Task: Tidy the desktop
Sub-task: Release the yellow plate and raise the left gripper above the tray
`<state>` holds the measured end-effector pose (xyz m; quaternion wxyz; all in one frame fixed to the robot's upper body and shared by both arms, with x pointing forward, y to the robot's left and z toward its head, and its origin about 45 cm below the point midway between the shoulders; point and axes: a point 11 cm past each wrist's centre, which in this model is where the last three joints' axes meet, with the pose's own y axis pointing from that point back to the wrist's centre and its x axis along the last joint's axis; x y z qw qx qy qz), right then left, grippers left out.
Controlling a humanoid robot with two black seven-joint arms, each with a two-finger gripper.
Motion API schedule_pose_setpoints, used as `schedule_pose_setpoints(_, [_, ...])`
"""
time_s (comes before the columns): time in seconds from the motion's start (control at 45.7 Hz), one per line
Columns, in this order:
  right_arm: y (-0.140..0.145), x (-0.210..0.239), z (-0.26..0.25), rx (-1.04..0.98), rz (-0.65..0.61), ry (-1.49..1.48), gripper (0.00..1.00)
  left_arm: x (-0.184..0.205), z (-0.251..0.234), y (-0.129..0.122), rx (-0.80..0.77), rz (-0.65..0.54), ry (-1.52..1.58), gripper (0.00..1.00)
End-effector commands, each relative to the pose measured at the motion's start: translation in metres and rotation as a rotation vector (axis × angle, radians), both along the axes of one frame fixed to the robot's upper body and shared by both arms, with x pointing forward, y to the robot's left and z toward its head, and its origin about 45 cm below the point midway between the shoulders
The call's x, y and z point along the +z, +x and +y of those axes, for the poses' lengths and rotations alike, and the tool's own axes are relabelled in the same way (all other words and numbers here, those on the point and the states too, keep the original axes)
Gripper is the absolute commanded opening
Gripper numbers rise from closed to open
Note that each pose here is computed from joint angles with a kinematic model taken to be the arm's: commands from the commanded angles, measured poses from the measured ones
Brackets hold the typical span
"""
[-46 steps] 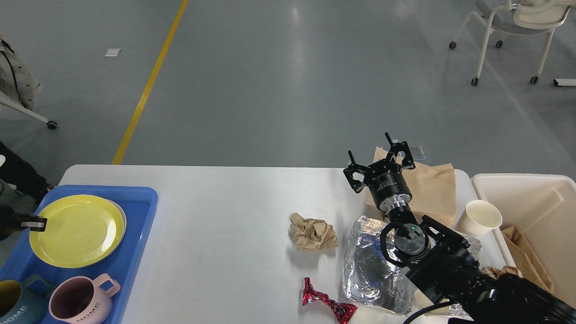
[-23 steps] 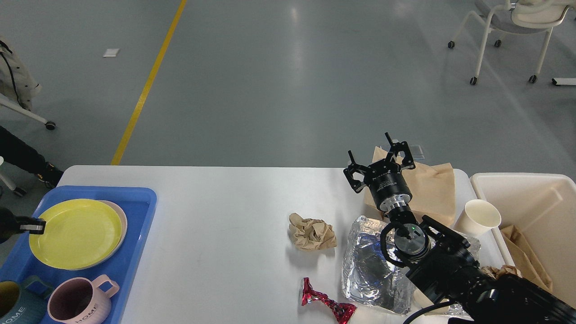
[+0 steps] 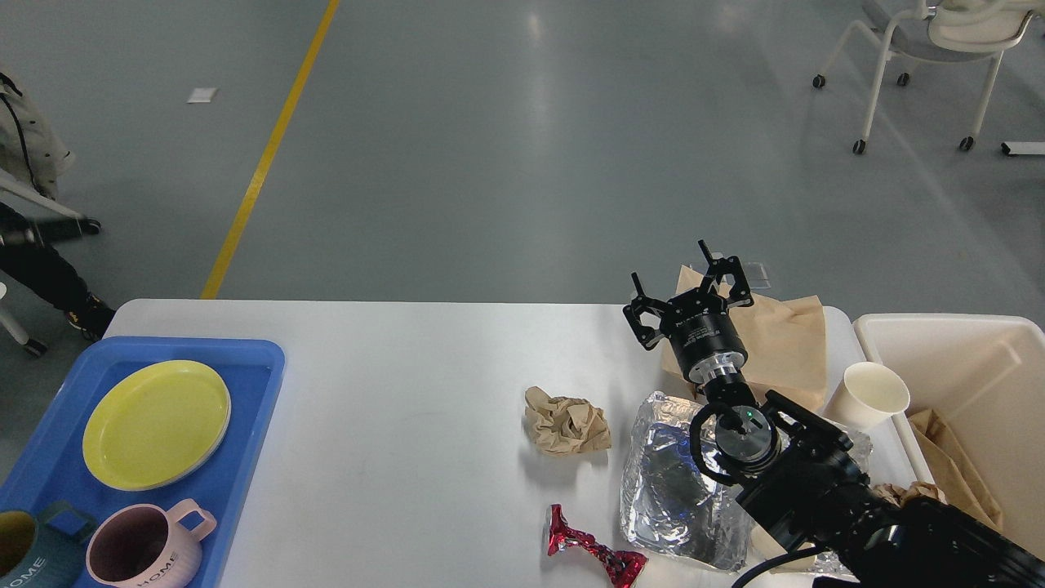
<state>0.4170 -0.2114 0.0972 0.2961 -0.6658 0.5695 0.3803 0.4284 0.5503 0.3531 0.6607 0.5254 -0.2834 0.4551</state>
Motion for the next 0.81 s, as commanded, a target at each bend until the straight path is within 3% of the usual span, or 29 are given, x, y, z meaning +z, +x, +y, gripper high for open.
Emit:
schedule_pose_setpoints(0.0, [0.000, 0.000, -0.001, -0.001, 0.001, -0.001, 1.00, 0.083, -0.049, 0.026, -0.076, -0.175, -0.604, 0.86])
schedule_pose_setpoints(0.066, [0.000, -0.001, -0.001, -0.003, 0.003, -0.003, 1.00, 0.086, -0.072, 0.032, -0.119, -0.176, -0.938, 0.86])
schedule_pose_setpoints(0.263, [0.000, -0.001, -0.001, -0.003, 0.003, -0.003, 1.00, 0.029, -0.124, 0.056, -0.038, -0.098, -1.580, 0.88])
schedule_pose_setpoints(0.503, [0.000, -0.001, -0.001, -0.003, 0.003, -0.003, 1.00, 0.000, -0.151, 0.066, 0.012, -0.072, -1.802, 0.97])
schedule_pose_setpoints(0.788, [0.000, -0.001, -0.001, -0.003, 0.003, -0.003, 1.00, -0.010, -0.174, 0.072, 0.004, -0.057, -1.874, 0.98])
